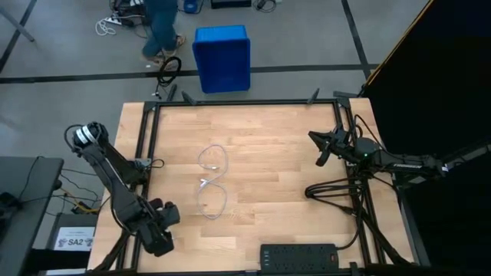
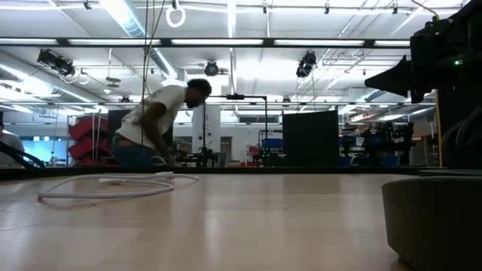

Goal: Insert USB
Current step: Move the white charger adapter from the lower left of the table to the center of the table

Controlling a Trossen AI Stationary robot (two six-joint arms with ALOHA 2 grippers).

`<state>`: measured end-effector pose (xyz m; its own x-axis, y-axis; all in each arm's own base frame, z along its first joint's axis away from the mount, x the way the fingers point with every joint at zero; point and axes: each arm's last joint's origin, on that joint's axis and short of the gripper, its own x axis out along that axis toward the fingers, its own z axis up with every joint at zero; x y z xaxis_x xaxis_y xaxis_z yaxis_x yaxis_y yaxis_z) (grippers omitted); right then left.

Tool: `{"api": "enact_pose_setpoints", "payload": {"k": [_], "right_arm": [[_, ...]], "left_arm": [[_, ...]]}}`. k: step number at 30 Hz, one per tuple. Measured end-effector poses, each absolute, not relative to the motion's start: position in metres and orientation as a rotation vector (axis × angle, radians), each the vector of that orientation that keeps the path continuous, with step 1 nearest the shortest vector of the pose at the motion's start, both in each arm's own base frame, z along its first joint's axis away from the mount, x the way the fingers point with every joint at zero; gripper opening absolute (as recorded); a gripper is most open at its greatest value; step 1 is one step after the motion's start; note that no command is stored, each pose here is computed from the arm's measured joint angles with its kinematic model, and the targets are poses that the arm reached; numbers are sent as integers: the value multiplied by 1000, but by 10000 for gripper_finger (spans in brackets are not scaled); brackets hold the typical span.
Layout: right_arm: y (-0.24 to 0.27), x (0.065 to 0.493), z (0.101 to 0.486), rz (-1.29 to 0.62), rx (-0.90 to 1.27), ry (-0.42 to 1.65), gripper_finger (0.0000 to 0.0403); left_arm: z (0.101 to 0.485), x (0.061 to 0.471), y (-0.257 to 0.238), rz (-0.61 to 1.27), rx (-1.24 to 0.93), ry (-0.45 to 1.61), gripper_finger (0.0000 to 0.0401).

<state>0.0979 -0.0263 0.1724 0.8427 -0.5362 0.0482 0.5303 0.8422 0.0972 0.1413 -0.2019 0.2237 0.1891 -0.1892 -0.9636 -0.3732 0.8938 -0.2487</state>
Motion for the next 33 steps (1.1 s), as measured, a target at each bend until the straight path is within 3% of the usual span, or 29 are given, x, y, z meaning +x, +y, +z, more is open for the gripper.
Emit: {"api": "enact_pose_setpoints", "payload": {"k": [6,11,22,33], "right_arm": [[-26,98,172,-564,81,-74,1],[-26,98,173,-563,81,-76,7],[-26,98,172,-563,81,-74,3],[-26,98,172,-559,81,-74,9]], "left_arm": [[198,145,-215,143,-418,1543,284],[182,148,-221,153,-375,1587,300],[167,150,-223,195,-301,1608,278],[161,149,-223,202,-254,1591,216]]}}
